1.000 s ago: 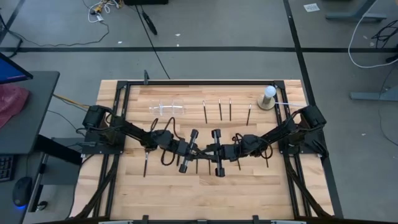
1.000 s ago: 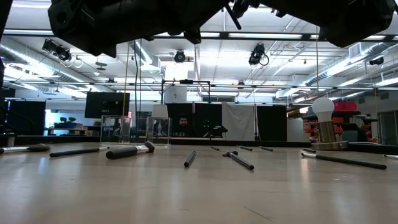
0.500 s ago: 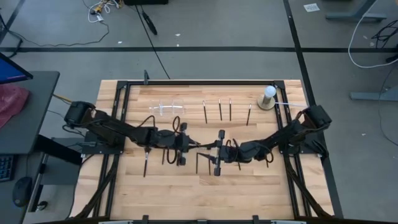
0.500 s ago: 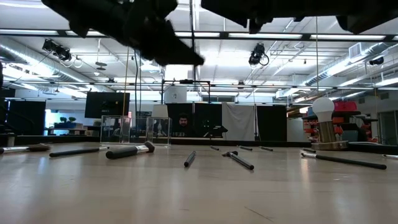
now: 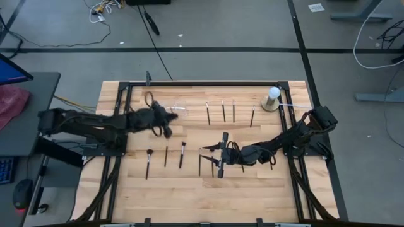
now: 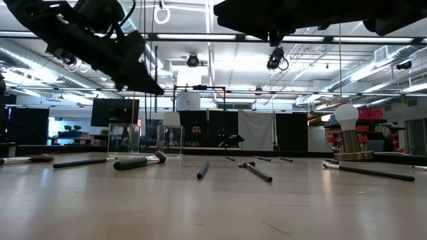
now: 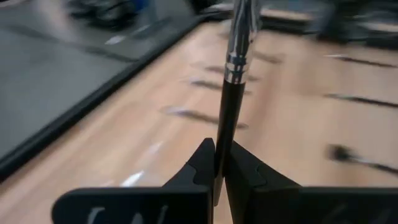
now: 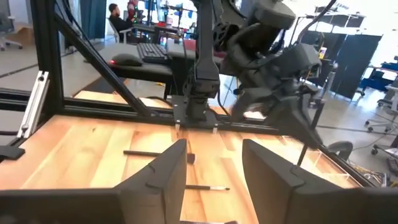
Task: Put items in baskets/containers
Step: Put the eyeshadow brush into the transparent organizer
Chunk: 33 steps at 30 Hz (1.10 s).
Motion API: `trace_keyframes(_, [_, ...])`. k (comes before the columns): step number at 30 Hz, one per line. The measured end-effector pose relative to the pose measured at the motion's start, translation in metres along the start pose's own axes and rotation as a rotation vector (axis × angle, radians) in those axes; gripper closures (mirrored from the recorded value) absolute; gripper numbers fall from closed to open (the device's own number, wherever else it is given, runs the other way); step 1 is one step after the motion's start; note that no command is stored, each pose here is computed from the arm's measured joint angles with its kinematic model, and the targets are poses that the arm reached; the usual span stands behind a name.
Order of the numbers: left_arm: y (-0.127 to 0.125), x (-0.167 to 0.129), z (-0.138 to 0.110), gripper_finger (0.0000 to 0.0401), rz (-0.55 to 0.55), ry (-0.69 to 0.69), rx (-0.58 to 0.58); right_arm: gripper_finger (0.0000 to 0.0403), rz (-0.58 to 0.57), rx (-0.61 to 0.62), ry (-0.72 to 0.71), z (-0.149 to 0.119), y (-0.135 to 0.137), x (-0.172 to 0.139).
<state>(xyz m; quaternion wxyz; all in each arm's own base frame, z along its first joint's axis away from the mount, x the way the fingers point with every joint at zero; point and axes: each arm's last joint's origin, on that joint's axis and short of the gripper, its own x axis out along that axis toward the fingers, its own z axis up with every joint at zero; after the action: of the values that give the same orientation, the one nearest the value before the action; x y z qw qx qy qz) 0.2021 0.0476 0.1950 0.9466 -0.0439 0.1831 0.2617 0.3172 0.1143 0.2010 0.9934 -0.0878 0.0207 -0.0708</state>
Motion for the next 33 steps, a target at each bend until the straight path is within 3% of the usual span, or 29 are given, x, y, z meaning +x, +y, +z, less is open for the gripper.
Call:
trace_keyframes(6, [0.049,-0.004,0.006,0.0386,0.192,0.012,-0.079,0.0257,-0.02,0.03,0.003,-0.001,-0.006,0.003])
trace_keyframes(13, [0.084,0.004,-0.002,0.0383,0.236,0.075,-0.13,0.0262,-0.024,0.038,0.006,-0.002,-0.008,0.004])
trace_keyframes(22, [0.093,0.003,-0.012,0.0383,0.305,0.169,-0.162,0.0261,-0.021,0.037,0.027,-0.004,-0.008,0.004])
trace_keyframes(33, [0.09,0.001,-0.023,0.038,0.278,0.281,-0.213,0.0261,-0.02,0.036,0.029,-0.004,-0.008,0.004])
